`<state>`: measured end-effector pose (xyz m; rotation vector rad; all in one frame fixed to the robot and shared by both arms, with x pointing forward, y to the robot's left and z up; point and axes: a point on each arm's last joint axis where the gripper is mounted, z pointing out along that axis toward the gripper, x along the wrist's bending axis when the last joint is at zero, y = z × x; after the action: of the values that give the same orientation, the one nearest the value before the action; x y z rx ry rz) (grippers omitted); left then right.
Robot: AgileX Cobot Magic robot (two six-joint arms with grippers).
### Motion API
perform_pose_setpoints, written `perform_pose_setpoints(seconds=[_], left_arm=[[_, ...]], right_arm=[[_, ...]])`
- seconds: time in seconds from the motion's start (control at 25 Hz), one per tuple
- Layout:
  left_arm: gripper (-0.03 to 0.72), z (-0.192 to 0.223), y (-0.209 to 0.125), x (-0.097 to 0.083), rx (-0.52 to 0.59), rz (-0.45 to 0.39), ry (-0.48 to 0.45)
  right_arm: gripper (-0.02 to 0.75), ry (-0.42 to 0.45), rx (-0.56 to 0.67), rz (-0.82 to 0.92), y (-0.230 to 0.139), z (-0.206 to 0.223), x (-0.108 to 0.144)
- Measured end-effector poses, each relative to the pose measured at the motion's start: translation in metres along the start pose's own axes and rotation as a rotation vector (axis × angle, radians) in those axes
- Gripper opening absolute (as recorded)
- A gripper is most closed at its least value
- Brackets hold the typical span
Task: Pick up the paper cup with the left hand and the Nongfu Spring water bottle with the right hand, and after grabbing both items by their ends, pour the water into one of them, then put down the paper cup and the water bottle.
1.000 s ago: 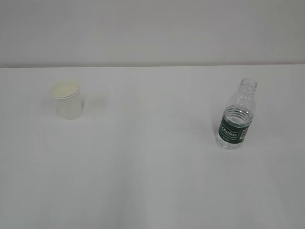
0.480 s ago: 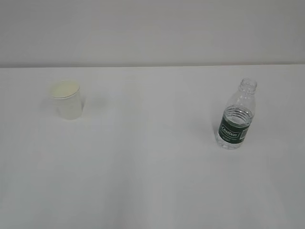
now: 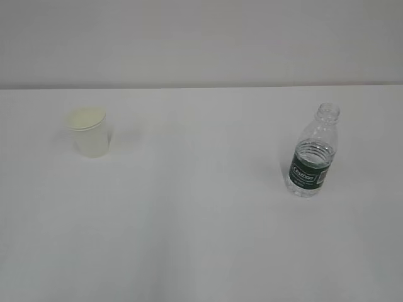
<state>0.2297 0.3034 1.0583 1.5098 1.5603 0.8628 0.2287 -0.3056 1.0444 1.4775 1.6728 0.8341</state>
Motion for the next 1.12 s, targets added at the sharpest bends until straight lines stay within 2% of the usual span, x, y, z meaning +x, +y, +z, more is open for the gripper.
perform_pose_setpoints(seconds=[1.0,1.12], left_arm=[[0.593,0.0000,0.0000,0.0000,0.000,0.000,0.000],[0.591,0.0000,0.0000,0.0000,0.000,0.000,0.000]], right_arm=[[0.545,0.000,0.000,0.000,0.0000,0.0000,0.0000],[0.545,-0.002,-0.050,0.002,0.0064,-0.0056,-0.0007]])
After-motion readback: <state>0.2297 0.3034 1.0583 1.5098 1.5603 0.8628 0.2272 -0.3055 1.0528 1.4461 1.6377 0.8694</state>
